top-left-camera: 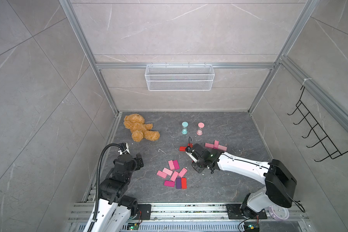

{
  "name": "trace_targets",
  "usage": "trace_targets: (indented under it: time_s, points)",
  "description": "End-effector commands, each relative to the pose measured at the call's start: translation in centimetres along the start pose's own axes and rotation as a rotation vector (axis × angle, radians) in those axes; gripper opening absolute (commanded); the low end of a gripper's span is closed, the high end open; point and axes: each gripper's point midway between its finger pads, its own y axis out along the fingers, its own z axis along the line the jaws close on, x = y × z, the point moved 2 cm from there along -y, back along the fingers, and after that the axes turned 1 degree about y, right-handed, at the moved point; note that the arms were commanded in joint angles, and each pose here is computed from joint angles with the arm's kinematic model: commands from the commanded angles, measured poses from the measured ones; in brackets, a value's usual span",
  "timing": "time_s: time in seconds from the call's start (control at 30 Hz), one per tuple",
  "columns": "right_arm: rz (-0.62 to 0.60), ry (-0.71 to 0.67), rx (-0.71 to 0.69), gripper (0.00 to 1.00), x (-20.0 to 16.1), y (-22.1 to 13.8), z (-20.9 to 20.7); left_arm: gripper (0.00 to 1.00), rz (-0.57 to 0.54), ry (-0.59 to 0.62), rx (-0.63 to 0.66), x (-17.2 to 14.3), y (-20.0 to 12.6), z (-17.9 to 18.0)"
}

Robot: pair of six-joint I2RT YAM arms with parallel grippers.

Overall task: Assemble the letter t with building blocks
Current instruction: Pick up the building block from the center of the board, then assemble the building block at the center of the board.

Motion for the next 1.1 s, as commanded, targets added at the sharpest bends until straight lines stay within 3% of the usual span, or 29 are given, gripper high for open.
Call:
trace_targets:
  time_s: [0.0,0.23,0.4,0.57,0.73,1.07]
  points:
    - [-0.043,-0.181,0.051,0.00,2.0,-1.1,-2.0,0.89,-0.046,-0.002,-0.012,1.2,-0.6,-0.2]
    - [-0.078,-0.335,0.132,0.00,5.1,-1.3,-5.7,0.88,-0.053,0.000,-0.013,1.3,-0.7,-0.1]
    - [0.049,-0.438,0.159,0.00,4.7,0.9,-6.9,0.88,-0.061,-0.001,-0.010,1.4,-0.8,0.0]
    - [0.076,-0.446,0.169,0.00,5.4,2.6,-8.1,0.88,-0.066,0.001,-0.008,1.4,-0.8,0.0]
    - [0.196,-0.491,0.129,0.00,4.0,5.2,-9.0,0.88,-0.070,0.000,-0.009,1.4,-0.9,0.0]
    - [0.264,-0.495,0.169,0.00,3.0,7.8,-8.7,0.88,-0.069,0.001,-0.006,1.4,-0.8,0.1]
